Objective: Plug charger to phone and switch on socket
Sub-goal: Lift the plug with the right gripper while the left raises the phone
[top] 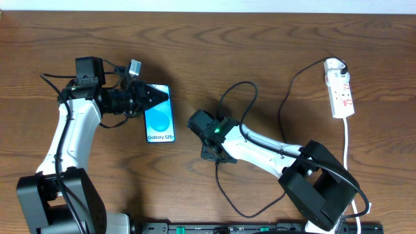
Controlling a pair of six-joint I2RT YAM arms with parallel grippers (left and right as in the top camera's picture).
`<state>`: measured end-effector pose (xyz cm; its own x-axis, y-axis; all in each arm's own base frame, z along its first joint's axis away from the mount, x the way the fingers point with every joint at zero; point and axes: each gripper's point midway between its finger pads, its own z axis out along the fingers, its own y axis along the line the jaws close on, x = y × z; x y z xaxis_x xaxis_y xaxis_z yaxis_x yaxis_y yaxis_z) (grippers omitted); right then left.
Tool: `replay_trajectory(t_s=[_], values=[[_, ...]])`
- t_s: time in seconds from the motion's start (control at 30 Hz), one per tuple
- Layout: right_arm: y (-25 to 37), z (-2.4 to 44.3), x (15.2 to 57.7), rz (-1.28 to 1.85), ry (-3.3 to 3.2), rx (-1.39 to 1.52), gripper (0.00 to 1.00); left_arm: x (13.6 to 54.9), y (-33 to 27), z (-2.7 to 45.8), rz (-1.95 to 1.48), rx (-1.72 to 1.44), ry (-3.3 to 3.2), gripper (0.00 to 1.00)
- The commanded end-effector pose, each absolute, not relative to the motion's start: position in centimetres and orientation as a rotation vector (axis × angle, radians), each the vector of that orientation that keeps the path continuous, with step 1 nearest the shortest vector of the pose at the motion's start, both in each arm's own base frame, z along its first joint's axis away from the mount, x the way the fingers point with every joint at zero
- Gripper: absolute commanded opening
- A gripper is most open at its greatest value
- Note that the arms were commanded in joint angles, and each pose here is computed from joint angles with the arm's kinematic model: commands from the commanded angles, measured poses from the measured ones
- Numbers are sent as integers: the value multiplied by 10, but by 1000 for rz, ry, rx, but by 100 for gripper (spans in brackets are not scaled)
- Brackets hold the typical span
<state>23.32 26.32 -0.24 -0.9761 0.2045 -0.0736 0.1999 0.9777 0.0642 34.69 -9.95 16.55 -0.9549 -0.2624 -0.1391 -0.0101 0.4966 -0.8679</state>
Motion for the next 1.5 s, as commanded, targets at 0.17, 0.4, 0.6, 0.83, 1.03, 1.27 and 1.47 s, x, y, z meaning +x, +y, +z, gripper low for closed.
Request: replay_trajectory(t_s=[0.17,0.4,0.6,0.83,1.03,1.27,1.47], values=[[258,-11,234,42,3048,329,1,345,-100,173,-1455,-204,2464,7],[259,-11,238,58,3040,333,1,345,-100,173,-1454,-204,2464,7],[265,-5,247,154,3074,246,1,345,-100,173,-1454,-203,2463,7],[273,3,251,367,3165,231,1,345,-100,173,-1452,-200,2460,7],[277,12,262,598,3183,120,1,346,-100,174,-1460,-223,2463,7],[306,40,280,1031,3042,-188,1,361,-98,182,-1479,-306,2417,7],[337,85,288,1505,2802,-385,1,382,-104,217,-1604,-230,2245,8]])
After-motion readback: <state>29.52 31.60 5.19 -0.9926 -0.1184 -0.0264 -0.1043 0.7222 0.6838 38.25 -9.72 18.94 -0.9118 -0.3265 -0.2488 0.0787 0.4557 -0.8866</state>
